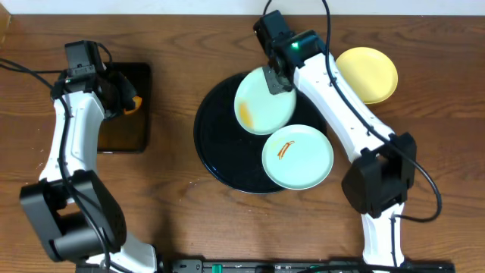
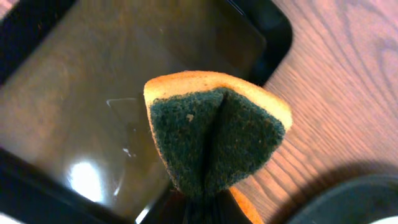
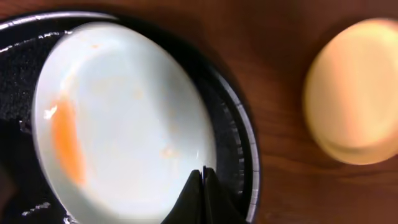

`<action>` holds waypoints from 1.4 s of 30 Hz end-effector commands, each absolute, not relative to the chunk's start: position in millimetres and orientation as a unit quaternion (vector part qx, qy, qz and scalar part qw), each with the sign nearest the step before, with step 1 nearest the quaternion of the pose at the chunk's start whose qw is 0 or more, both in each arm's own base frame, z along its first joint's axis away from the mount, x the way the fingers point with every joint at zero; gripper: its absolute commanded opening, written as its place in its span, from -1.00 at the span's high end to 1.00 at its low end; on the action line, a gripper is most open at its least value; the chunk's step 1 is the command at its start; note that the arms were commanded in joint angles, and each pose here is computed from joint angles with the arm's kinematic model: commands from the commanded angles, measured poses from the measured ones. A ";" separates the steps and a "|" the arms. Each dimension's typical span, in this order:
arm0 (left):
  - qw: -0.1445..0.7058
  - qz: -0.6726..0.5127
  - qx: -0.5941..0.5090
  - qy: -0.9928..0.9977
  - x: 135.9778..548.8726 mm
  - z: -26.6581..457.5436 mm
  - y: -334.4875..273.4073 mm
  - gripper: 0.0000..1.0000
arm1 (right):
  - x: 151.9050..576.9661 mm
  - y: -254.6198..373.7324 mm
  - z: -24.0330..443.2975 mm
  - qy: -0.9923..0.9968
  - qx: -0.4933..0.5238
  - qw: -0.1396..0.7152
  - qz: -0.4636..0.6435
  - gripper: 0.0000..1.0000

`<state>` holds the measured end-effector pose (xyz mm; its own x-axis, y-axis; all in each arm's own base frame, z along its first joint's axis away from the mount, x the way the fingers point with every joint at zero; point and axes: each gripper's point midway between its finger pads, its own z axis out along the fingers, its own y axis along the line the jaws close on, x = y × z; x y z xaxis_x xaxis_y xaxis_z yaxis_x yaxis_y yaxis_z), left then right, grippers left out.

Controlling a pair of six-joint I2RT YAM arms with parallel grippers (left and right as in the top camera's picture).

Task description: Clean dirty plates on tray and stack at the side

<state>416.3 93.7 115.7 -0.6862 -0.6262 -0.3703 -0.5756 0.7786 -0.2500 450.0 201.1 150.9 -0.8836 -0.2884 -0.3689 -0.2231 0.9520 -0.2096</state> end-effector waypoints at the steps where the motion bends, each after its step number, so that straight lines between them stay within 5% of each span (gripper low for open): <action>1: 0.200 -0.031 -0.327 0.923 410.9 92.8 108.5 0.84 | 448.3 196.7 221.7 0.931 -0.163 0.291 -0.152 0.98; 8: 0.195 -0.028 -0.342 0.919 405.8 90.4 121.6 0.84 | 428.6 214.7 265.6 0.884 -0.206 0.348 -0.233 0.98; 14: 0.189 -0.026 -0.351 0.917 400.5 89.1 127.9 0.83 | 422.4 228.0 238.1 0.927 -0.171 0.309 -0.129 0.40; 22: 0.196 -0.023 -0.363 0.910 400.1 90.5 140.2 0.82 | 438.1 188.3 167.8 0.987 -0.017 0.154 0.042 0.12; 29: 0.195 -0.021 -0.374 0.906 395.8 89.2 149.3 0.83 | 437.2 172.0 87.3 0.997 0.043 0.037 0.048 0.49; 34: 0.196 -0.021 -0.375 0.906 396.0 88.8 150.0 0.83 | 429.1 181.0 42.1 0.997 0.069 -0.014 0.037 0.29; 42: 0.197 -0.018 -0.375 0.906 396.1 88.7 151.2 0.83 | 423.3 179.8 6.9 0.994 0.100 -0.042 0.010 0.27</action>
